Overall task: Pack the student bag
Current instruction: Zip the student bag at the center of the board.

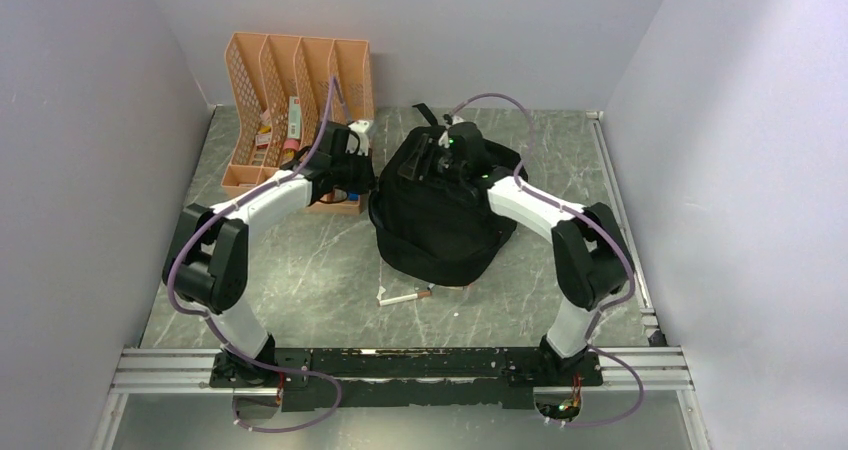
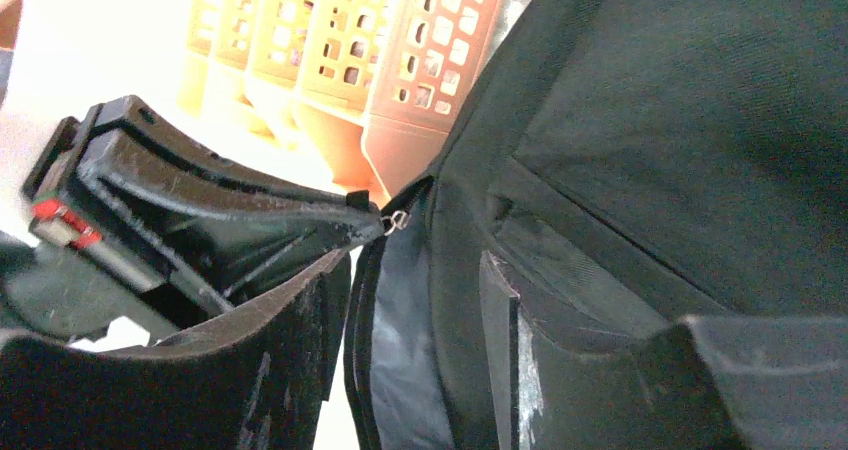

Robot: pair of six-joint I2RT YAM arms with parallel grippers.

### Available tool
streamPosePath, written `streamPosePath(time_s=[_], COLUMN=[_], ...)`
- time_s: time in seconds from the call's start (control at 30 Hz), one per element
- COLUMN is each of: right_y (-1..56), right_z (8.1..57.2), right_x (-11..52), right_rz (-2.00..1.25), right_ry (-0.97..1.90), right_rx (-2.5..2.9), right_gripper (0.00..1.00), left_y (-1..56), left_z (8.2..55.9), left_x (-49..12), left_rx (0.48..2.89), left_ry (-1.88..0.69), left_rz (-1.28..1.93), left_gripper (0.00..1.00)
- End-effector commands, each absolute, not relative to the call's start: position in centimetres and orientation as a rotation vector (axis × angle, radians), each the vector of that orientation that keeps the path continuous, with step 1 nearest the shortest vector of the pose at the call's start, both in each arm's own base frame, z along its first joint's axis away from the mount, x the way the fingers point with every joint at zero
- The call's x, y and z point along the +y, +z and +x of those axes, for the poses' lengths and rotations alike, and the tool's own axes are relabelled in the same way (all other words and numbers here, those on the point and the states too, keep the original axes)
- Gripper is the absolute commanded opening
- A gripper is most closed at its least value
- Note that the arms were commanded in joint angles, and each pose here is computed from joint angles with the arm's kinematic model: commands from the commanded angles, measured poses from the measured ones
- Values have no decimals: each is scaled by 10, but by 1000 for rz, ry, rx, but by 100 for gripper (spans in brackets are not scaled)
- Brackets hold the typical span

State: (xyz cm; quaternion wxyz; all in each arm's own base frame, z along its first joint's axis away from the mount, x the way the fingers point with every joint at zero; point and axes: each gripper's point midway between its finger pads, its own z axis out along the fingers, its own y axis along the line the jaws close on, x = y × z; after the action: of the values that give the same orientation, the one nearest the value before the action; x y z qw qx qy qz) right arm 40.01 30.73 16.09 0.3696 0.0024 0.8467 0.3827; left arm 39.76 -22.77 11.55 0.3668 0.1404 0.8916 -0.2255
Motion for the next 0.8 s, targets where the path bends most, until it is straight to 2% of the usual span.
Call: streamPosePath(time_s=[0.0,0.27,0.4,0.47,0.6,0.77], right_y=[152,120,116,117,125,136], right_z=[408,422,431,436,446,453], right_x=[326,334,345,348,352,355], right_rz=[99,127,119,115,124,113], right_ry=[944,859,886,891,899,914], right_rx=[2216,2288,2292,2287,2235,2188], right_gripper=[55,54,50,45,26,13], left_y=[143,153,156,159,164,163], left_z=[398,391,389,388,380,369], left_x=[-233,-234,-232,-231,-230,-228], left_rx=[2205,2189,2189,2189,2186,2200], left_ry=[-633,-658,-650,-649,-660,-677], left_rz=[361,374,379,380,383,389], left_gripper=[5,5,5,5,5,5])
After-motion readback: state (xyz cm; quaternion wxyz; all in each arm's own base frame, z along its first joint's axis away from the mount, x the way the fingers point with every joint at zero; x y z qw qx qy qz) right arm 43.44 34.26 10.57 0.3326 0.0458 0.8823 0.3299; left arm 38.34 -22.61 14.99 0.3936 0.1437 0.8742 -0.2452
